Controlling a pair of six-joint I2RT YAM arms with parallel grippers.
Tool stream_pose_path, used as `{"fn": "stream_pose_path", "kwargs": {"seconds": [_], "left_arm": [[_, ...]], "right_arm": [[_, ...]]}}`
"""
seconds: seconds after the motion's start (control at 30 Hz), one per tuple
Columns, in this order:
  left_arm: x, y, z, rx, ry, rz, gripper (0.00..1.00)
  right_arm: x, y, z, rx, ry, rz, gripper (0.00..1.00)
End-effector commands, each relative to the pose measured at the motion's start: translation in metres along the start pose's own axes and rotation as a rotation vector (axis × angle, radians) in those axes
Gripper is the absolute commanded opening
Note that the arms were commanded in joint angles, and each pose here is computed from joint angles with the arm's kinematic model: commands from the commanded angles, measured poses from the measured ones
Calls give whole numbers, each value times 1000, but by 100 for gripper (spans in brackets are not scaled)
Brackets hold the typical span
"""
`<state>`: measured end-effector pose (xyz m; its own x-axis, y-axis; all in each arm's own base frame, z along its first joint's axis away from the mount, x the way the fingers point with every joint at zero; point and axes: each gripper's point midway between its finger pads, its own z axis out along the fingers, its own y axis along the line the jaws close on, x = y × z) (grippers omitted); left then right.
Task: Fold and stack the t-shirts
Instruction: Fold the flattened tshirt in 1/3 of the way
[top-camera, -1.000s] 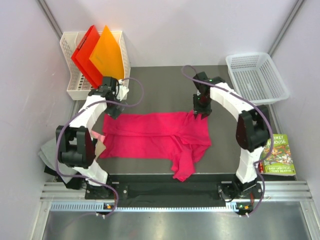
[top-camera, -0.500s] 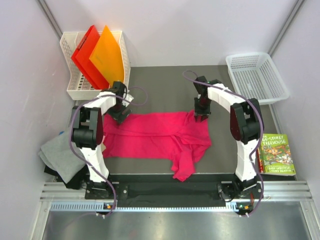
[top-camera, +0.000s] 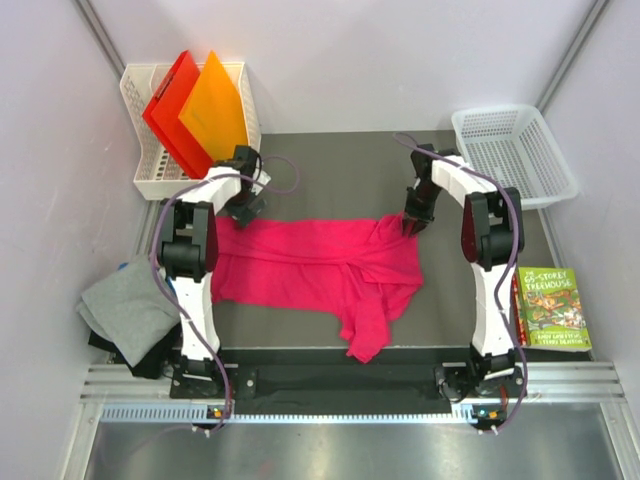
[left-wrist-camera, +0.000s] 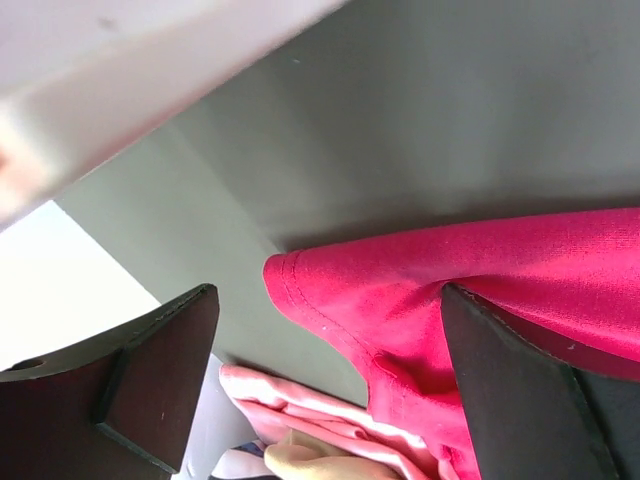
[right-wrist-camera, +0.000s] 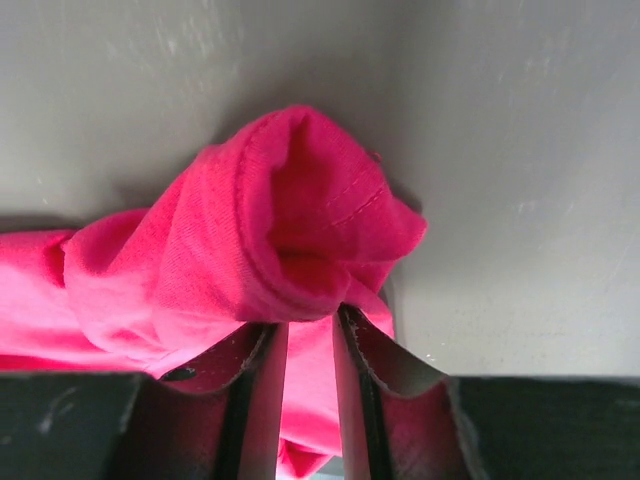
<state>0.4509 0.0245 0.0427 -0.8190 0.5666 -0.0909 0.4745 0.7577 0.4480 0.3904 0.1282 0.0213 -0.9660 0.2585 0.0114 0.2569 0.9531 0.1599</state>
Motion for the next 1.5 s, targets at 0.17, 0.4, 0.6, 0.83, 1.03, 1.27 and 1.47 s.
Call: {"fn": "stream_pose_path", "kwargs": {"seconds": [0.17, 0.4, 0.6, 0.83, 1.03, 1.27, 1.47], "left_arm": [[-13, 1, -67, 29, -190, -128, 98], [-9, -49, -135, 178, -284, -40, 99], [23, -82, -118, 245, -197, 39, 99], [65, -94, -77, 168, -105, 103, 98], [70, -90, -49, 96, -72, 104, 97], [90, -65, -23, 47, -27, 77, 96], [114, -42, -10, 10, 3, 47, 95]], "right_arm": [[-108, -41, 18, 65, -235, 58, 21], [-159, -68, -25, 77, -350, 118, 20], [-161, -63, -55, 87, -401, 94, 20], [-111, 1, -95, 82, -464, -110, 22], [-47, 62, -94, 91, -448, -284, 23], [9, 80, -62, 69, -351, -350, 22], [32, 59, -26, 99, -269, -332, 21]]}}
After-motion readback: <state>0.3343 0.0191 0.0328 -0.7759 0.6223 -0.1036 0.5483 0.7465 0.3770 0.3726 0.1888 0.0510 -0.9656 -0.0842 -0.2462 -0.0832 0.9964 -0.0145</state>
